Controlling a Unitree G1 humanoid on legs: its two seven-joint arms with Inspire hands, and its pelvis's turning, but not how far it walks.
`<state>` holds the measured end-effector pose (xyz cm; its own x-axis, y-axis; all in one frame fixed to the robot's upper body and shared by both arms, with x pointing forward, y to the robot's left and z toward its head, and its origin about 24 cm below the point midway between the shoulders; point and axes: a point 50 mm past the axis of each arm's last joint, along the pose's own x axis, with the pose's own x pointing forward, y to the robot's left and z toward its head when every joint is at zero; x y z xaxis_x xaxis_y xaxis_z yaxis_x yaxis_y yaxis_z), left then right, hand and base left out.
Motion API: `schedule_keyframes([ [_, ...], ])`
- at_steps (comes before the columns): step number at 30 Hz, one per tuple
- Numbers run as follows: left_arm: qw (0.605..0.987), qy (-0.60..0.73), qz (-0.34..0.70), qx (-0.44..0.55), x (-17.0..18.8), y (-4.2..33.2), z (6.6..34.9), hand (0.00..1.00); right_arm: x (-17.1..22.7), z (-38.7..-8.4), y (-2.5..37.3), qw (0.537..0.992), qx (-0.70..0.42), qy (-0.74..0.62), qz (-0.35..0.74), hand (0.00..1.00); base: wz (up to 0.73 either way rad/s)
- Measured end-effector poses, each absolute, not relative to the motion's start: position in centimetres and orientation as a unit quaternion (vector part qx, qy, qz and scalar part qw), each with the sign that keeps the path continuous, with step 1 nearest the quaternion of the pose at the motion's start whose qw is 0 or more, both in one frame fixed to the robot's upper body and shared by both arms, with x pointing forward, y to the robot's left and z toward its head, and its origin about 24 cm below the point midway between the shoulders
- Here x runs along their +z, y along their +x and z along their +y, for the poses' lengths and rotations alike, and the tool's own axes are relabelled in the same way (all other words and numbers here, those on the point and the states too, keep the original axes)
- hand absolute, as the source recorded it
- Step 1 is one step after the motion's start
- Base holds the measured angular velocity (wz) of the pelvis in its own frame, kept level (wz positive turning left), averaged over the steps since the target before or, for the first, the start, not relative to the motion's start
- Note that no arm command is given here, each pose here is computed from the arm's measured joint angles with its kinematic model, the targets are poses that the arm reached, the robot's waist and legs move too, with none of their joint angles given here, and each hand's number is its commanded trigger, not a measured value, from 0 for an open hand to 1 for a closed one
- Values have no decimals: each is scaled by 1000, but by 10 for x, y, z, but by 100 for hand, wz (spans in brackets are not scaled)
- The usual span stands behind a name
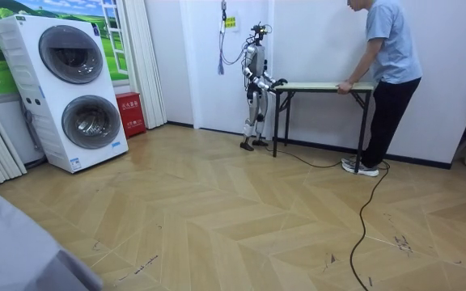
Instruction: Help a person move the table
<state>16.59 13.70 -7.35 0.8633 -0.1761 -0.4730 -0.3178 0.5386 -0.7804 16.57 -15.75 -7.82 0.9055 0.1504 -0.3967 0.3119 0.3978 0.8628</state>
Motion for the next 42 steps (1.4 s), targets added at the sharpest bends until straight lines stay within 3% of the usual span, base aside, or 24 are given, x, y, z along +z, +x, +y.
schedule_keyframes([
  [20, 836, -476, 271, 21, -96, 157, 143, 100, -94, -161, 161, 801, -63, 554, 218, 100, -1],
  [21, 836, -475, 273, 21, -97, 156, 144, 100, -96, -161, 161, 801, -62, 554, 219, 71, 0],
  [22, 836, -475, 273, 20, -97, 156, 144, 98, -96, -162, 160, 801, -63, 554, 219, 51, 0],
  [23, 837, -474, 273, 18, -97, 156, 144, 55, -96, -162, 160, 801, -63, 554, 218, 0, 0],
  [24, 837, -473, 274, 17, -98, 156, 144, 0, -97, -163, 160, 801, -63, 554, 218, 0, 0],
  [31, 855, -428, 292, 7, -109, 146, 152, 0, -109, -171, 151, 817, -58, 519, 243, 0, 0],
  [36, 842, -353, 404, 52, -139, 96, 170, 0, -111, -174, 148, 818, -50, 517, 246, 0, 4],
  [42, 843, -351, 402, 62, -140, 95, 174, 0, -112, -178, 150, 829, -36, 499, 251, 0, 4],
])
